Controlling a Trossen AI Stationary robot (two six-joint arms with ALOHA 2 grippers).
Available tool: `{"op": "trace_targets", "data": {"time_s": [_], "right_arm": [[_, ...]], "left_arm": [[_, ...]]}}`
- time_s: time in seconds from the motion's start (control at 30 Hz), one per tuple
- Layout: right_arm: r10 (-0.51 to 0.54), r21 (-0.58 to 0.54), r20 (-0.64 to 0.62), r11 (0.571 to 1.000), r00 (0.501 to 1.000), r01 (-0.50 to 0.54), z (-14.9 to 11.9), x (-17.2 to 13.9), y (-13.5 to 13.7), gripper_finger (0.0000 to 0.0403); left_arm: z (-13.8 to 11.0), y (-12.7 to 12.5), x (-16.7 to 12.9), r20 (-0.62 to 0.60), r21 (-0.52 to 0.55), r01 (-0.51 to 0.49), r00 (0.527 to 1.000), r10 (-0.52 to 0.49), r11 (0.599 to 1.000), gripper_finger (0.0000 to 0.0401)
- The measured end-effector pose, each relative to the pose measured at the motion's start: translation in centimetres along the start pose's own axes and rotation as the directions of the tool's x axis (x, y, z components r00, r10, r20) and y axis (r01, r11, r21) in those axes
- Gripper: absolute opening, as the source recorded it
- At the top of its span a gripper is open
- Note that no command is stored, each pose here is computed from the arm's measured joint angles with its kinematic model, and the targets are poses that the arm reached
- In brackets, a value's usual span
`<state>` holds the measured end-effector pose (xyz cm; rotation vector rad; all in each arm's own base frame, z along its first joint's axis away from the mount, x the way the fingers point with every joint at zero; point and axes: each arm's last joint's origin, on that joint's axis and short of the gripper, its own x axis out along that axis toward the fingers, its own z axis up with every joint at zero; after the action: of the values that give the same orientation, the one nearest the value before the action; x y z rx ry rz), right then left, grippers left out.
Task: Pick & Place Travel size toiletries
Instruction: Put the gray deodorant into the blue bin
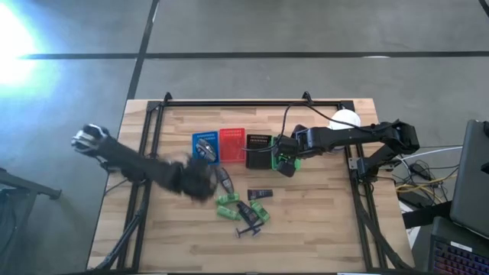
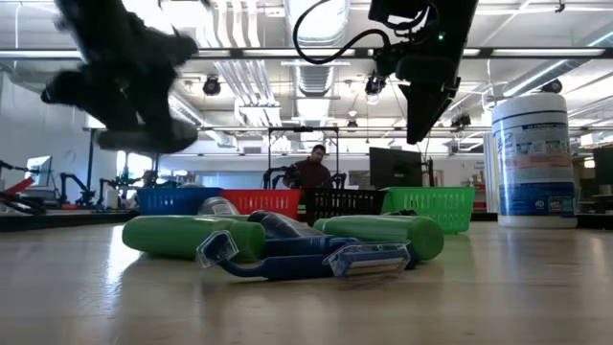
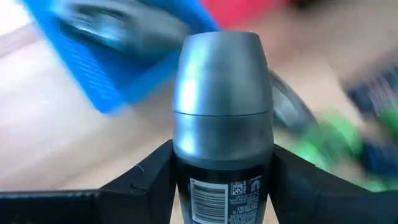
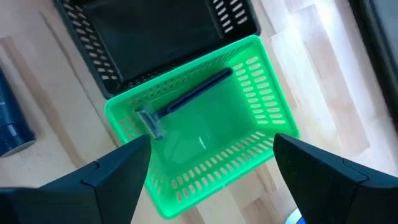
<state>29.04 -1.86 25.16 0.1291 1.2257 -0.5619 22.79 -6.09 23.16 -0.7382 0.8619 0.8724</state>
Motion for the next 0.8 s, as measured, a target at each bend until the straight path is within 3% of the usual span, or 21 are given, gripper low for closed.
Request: {"op": "trace_targets", "data": {"time_s": [0.07, 0.2, 0.33, 0.47, 0.53, 0.7, 0.8], "right_arm": [[-0.003, 0.002, 0.001, 1.0, 1.0, 0.003, 0.0, 0.0, 0.0, 0.0343], [-0.003, 0.031, 0.001, 1.0, 1.0, 0.003, 0.0, 0.0, 0.0, 0.035], [-0.003, 0.078, 0.001, 0.997, 1.0, 0.003, 0.0, 0.0, 0.0, 0.0347], [-0.003, 0.108, 0.001, 0.994, 1.0, 0.003, 0.0, 0.0, 0.0, 0.0337], [-0.003, 0.119, 0.001, 0.993, 1.0, 0.003, 0.0, 0.0, 0.0, 0.0333], [-0.004, 0.131, 0.001, 0.991, 1.0, 0.003, 0.0, 0.0, 0.0, 0.033], [-0.005, 0.131, -0.001, 0.991, 1.0, 0.005, 0.0, 0.0, 0.0, 0.0336]], "left_arm": [[2.5, 2.1, 1.0, 0.024, -0.129, 0.045, 0.999, -0.042, 0.991, 0.0204], [6.5, 5.5, 3.2, 0.054, -0.282, 0.192, 0.981, -0.184, 0.94, 0.0204], [9.0, 8.2, 5.1, 0.083, -0.429, 0.259, 0.965, -0.248, 0.865, 0.0204], [10.2, 8.9, 6.5, 0.126, -0.522, 0.304, 0.952, -0.28, 0.797, 0.0204], [10.4, 8.7, 7.1, 0.123, -0.536, 0.296, 0.954, -0.273, 0.791, 0.0204], [9.9, 7.9, 8.4, 0.014, -0.524, 0.22, 0.968, -0.25, 0.823, 0.0204], [9.6, 7.7, 8.6, -0.031, -0.515, 0.18, 0.973, -0.228, 0.838, 0.0239]]}}
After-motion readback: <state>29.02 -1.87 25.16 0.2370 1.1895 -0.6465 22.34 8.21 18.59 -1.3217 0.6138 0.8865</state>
